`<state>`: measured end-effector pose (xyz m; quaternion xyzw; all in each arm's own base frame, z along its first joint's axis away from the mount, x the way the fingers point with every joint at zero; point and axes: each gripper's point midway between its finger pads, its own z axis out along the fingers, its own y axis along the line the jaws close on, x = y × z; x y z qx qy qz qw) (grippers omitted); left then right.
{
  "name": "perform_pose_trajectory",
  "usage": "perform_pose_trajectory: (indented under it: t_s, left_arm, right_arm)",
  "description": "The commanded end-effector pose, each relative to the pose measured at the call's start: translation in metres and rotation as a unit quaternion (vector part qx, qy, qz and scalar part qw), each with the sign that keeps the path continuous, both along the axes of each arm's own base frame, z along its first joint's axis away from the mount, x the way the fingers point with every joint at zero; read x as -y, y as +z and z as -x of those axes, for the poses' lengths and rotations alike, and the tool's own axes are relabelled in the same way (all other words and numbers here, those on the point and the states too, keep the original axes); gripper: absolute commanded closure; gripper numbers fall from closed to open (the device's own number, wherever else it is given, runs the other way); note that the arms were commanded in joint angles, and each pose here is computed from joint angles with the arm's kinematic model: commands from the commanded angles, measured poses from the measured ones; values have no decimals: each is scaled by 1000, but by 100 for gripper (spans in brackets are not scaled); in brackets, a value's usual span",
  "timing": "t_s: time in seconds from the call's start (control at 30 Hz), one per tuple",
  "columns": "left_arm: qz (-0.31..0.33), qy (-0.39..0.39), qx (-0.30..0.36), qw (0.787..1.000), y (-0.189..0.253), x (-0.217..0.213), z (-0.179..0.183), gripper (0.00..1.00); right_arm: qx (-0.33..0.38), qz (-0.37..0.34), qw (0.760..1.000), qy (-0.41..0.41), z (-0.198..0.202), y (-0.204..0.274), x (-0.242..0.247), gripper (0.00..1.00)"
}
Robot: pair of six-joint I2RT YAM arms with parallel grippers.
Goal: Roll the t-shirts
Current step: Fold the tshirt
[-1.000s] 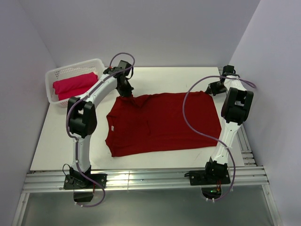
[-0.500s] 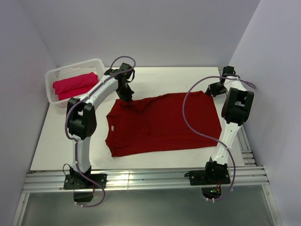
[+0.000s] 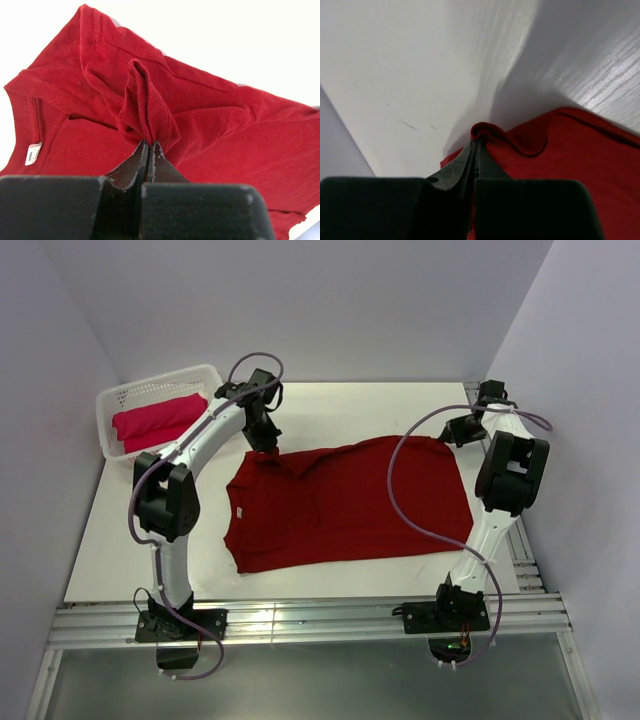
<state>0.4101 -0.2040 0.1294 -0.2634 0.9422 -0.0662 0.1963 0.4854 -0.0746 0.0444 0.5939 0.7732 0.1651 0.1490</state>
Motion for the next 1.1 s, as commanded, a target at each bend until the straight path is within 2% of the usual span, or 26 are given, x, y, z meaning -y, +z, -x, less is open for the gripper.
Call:
perform_pose_trajectory:
  t_s: [0.0,0.23,1.07]
  left_arm:
    - [3,7,35,999,34,-5,2,100]
    - [6,6,35,999,36,-6,8,100]
    - [6,8,22,1000,38,-7,49,100]
  right_arm:
    - [54,14,998,3,-7,38,10,100]
    - [71,18,997,5,1,53,14,100]
    - [46,24,999,-4,54,51,23,100]
